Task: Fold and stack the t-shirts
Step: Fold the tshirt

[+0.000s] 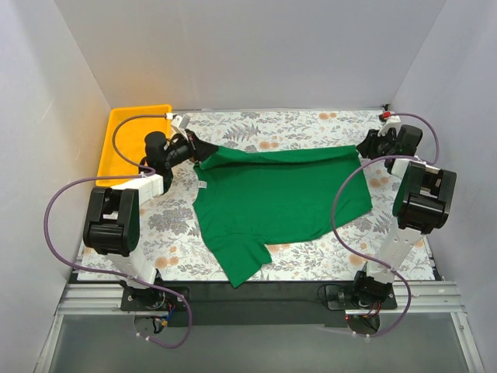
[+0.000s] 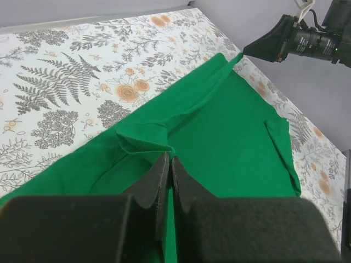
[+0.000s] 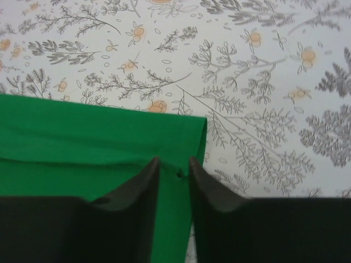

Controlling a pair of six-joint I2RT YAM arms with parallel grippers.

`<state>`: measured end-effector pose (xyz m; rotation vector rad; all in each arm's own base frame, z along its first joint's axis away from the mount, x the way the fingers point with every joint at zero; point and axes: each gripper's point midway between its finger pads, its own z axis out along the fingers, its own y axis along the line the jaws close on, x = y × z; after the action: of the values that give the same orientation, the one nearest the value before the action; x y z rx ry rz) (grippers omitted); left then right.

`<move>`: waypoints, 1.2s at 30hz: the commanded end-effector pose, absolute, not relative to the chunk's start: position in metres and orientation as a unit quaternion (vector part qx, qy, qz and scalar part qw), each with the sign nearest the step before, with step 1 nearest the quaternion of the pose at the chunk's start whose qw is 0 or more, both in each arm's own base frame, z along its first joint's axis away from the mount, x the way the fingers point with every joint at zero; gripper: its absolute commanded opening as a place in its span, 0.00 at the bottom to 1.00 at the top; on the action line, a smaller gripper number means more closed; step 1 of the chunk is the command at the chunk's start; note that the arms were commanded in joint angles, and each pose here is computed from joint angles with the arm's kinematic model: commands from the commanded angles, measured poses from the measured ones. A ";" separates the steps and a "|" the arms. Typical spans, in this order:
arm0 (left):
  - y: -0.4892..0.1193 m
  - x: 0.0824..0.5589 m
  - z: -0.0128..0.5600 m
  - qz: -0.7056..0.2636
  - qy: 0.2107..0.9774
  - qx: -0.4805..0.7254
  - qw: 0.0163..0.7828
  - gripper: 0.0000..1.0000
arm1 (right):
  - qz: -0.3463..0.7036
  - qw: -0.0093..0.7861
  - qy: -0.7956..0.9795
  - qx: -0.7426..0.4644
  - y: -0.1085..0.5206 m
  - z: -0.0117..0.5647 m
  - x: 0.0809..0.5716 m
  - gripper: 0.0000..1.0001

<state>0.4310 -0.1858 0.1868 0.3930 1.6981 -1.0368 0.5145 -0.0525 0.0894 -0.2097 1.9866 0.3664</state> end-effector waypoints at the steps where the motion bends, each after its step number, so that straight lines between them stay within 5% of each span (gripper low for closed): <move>1: -0.193 0.413 0.201 -0.444 0.698 0.191 0.528 0.00 | 0.122 0.559 0.816 -0.085 -0.077 0.125 0.509 0.50; 5: -0.200 0.402 0.190 -0.453 0.707 0.202 0.505 0.00 | 0.122 0.559 0.817 -0.076 -0.088 0.132 0.500 0.63; 24: -0.211 0.370 0.148 -0.440 0.752 0.227 0.434 0.00 | 0.209 0.510 0.828 -0.104 -0.055 0.113 0.449 0.64; 29: -0.216 0.350 0.116 -0.420 0.798 0.245 0.356 0.29 | 0.211 0.506 0.829 -0.112 -0.051 0.118 0.441 0.64; 33: -0.213 0.339 0.117 -0.396 0.818 0.243 0.338 0.42 | 0.214 0.502 0.830 -0.120 -0.046 0.122 0.431 0.64; 34: -0.210 0.341 0.122 -0.387 0.820 0.238 0.348 0.49 | 0.212 0.503 0.828 -0.125 -0.045 0.126 0.429 0.64; 35: -0.206 0.346 0.130 -0.371 0.821 0.231 0.367 0.69 | 0.217 0.495 0.832 -0.124 -0.043 0.124 0.424 0.64; 36: -0.203 0.353 0.133 -0.359 0.824 0.219 0.379 0.71 | 0.219 0.495 0.829 -0.139 -0.039 0.125 0.420 0.64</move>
<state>0.3411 -0.2164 0.1008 0.5931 2.1494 -1.0587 0.4327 -0.0495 0.1122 -0.2551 2.0345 0.5107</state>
